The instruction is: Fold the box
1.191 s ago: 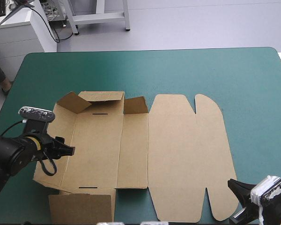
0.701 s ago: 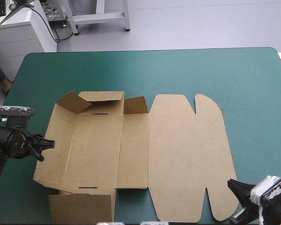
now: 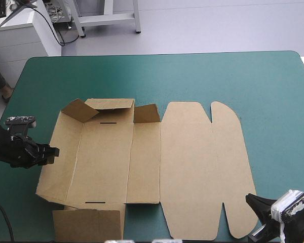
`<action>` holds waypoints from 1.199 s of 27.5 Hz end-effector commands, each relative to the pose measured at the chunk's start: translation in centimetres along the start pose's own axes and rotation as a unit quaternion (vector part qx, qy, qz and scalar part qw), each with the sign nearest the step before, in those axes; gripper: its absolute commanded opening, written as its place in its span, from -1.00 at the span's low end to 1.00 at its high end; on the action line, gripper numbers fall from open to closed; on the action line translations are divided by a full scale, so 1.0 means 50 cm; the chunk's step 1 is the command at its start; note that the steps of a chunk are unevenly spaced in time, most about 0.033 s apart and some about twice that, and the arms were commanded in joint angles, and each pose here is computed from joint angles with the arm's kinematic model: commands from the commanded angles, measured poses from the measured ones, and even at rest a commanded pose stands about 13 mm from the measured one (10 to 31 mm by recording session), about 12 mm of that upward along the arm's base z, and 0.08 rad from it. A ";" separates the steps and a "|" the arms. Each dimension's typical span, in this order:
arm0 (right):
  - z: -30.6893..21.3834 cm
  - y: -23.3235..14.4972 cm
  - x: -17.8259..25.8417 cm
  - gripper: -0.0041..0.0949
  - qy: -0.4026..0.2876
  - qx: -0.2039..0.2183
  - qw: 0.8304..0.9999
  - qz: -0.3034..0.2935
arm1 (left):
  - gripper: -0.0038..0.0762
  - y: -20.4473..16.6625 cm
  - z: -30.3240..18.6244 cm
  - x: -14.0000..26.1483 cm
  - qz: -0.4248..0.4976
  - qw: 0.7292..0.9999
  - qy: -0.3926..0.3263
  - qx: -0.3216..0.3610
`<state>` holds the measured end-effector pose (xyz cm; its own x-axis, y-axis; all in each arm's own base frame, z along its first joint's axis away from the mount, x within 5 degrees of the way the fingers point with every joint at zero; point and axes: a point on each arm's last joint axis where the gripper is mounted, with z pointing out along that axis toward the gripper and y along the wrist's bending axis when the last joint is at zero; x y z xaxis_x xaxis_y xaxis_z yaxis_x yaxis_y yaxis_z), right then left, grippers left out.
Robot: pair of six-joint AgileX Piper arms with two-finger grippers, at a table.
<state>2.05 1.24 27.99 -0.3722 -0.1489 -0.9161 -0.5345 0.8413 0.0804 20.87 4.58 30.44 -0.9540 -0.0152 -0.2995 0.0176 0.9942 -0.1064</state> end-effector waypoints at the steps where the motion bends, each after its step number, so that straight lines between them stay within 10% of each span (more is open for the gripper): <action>1: -0.006 0.002 -0.026 -0.96 -0.040 -0.002 0.999 -0.003 | 0.14 0.002 -0.008 -0.017 0.011 1.000 -0.025 0.002; 26: -0.006 0.002 -0.026 -0.96 -0.040 -0.001 0.999 -0.008 | 0.12 0.001 0.159 -0.007 -0.032 0.976 0.160 0.147; 33: -0.006 0.002 -0.026 -0.96 -0.040 -0.001 0.999 -0.008 | -0.48 -0.001 0.181 0.010 -0.047 0.975 0.158 0.146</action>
<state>2.05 1.24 27.99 -0.3694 -0.1533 -0.9165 -0.5365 0.8405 0.0756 23.17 4.00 20.62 -0.9984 -0.0176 0.0530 -0.0360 0.9285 -0.3697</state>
